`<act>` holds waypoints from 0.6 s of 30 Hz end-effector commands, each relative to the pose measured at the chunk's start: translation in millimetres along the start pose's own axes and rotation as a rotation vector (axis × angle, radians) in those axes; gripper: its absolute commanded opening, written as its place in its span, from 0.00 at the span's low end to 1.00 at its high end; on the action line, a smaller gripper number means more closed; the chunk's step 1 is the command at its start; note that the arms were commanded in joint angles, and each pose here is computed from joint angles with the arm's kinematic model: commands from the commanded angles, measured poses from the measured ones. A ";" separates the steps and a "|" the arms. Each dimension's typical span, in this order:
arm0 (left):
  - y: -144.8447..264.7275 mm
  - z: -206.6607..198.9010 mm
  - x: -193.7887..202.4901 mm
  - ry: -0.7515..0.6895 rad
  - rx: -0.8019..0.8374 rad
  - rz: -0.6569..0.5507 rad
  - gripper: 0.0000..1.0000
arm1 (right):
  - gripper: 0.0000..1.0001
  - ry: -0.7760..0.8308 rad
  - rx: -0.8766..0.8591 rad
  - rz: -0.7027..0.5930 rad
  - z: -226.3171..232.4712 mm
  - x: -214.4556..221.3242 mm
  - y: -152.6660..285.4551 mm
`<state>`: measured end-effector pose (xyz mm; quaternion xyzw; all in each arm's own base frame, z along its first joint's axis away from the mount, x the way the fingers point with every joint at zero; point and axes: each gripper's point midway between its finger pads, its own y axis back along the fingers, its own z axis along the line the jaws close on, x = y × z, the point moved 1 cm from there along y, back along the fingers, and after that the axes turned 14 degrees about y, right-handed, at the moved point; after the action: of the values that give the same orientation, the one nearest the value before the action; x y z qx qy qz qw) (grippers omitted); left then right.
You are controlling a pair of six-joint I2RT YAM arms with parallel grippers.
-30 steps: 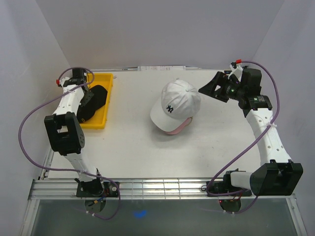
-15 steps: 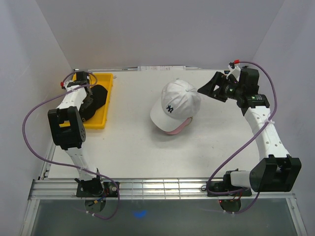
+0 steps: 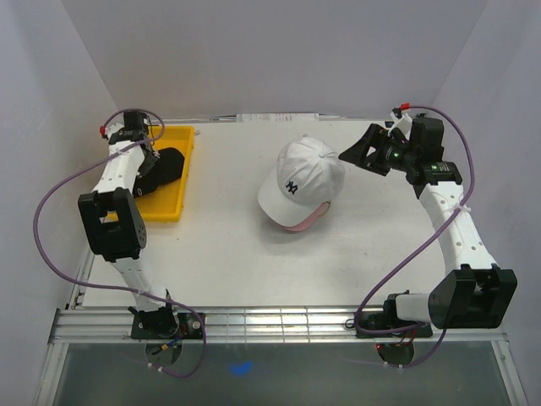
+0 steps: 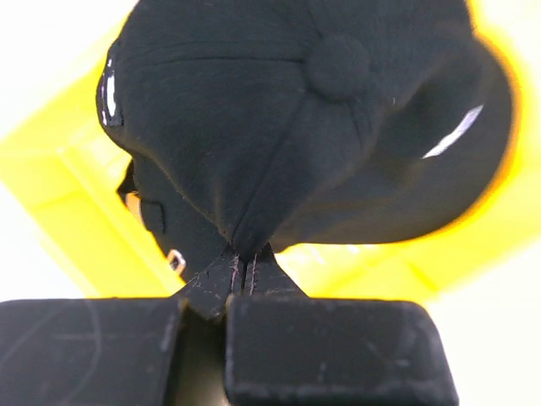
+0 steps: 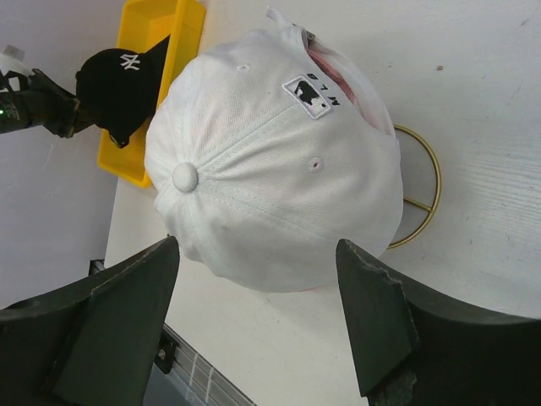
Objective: Stack the hats
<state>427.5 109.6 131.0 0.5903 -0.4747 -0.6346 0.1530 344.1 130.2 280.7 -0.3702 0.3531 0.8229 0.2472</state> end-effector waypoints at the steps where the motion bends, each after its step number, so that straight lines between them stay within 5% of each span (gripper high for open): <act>1: 81.6 -22.4 -64.5 0.075 0.209 -0.132 0.00 | 0.80 0.058 -0.035 -0.049 12.8 -20.9 3.5; 11: 185.7 -37.0 -93.2 0.088 0.572 -0.169 0.00 | 0.79 0.090 -0.056 -0.062 32.4 -36.1 5.8; 18: 223.9 -47.5 -50.2 -0.028 0.842 -0.001 0.00 | 0.78 0.113 -0.062 -0.049 39.8 -35.0 4.0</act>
<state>408.3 47.6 335.9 0.6427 -0.6277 -0.4340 -0.0679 344.4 151.5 316.2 -0.4104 0.3316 0.8163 0.2352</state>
